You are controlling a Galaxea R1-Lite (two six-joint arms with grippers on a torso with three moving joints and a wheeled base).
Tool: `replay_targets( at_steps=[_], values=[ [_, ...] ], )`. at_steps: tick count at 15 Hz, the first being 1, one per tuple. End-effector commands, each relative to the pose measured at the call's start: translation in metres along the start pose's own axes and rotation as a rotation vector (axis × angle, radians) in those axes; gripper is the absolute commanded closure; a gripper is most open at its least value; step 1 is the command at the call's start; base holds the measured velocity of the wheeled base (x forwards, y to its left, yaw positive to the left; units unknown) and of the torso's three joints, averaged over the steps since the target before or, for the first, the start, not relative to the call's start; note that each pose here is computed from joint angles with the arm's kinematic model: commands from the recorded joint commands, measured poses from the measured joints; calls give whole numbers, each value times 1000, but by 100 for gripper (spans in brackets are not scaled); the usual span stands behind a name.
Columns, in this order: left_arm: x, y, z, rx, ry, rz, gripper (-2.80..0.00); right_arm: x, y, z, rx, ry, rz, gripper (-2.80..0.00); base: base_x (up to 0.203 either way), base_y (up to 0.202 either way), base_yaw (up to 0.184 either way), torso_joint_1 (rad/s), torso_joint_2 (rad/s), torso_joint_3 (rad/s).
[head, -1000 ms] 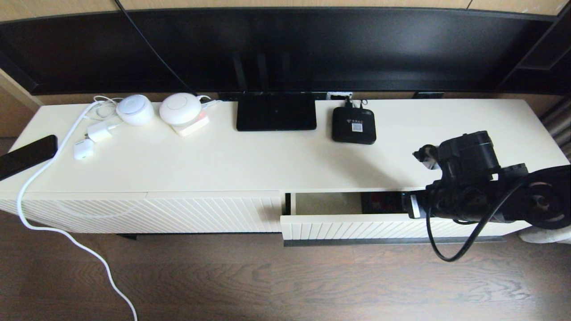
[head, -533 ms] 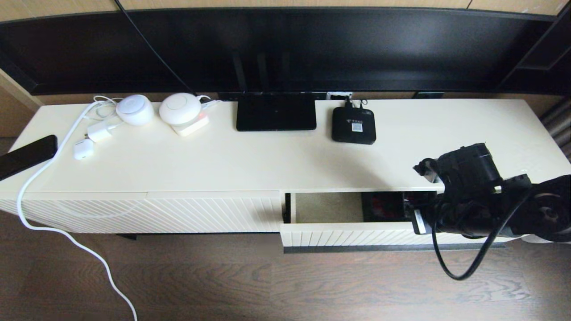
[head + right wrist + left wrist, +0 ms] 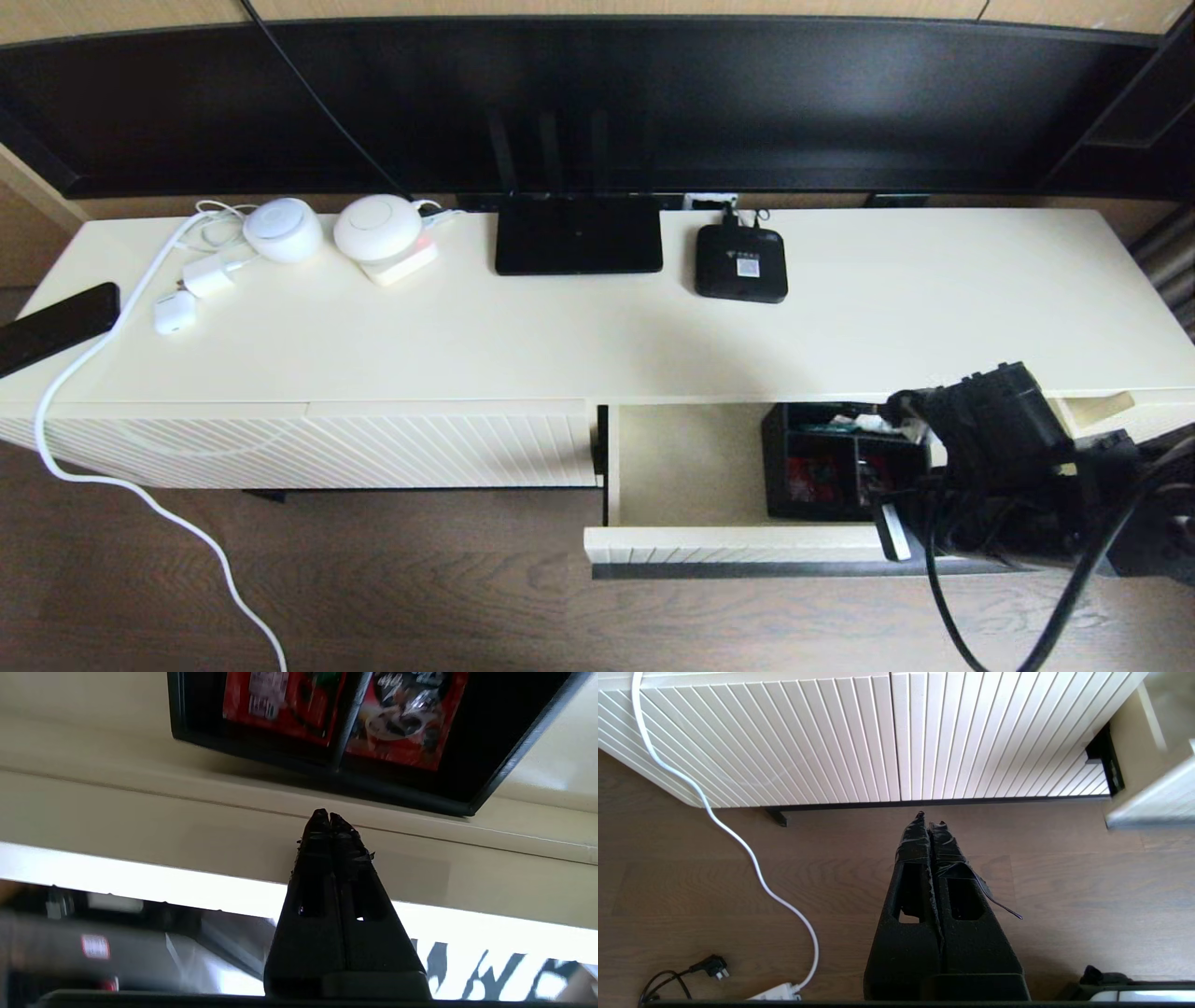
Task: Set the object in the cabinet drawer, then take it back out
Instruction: Open the drawer
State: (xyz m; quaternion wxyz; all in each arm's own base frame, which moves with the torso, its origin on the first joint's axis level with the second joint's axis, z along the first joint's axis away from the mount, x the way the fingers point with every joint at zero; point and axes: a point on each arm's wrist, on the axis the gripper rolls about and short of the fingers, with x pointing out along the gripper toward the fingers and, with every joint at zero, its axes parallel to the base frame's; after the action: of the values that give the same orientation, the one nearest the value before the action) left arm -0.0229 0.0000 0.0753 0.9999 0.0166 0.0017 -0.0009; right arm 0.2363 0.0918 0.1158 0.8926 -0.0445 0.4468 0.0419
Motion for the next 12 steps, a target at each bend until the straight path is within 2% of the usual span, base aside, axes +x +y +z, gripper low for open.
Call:
replay_targets(
  at_steps=[1,10,12],
  values=[
    [0,0,0,1,3,0,0,0,-2,-18,-16,62,-6,0,0,0,0,0,0,0],
    [0,0,0,1,1,0,0,-2,-5,-68,-68,170,-4,0,0,0,0,0,0,0],
    [0,0,0,1,0,0,0,-2,-5,-72,-45,180,-3,0,0,0,0,0,0,0]
  ],
)
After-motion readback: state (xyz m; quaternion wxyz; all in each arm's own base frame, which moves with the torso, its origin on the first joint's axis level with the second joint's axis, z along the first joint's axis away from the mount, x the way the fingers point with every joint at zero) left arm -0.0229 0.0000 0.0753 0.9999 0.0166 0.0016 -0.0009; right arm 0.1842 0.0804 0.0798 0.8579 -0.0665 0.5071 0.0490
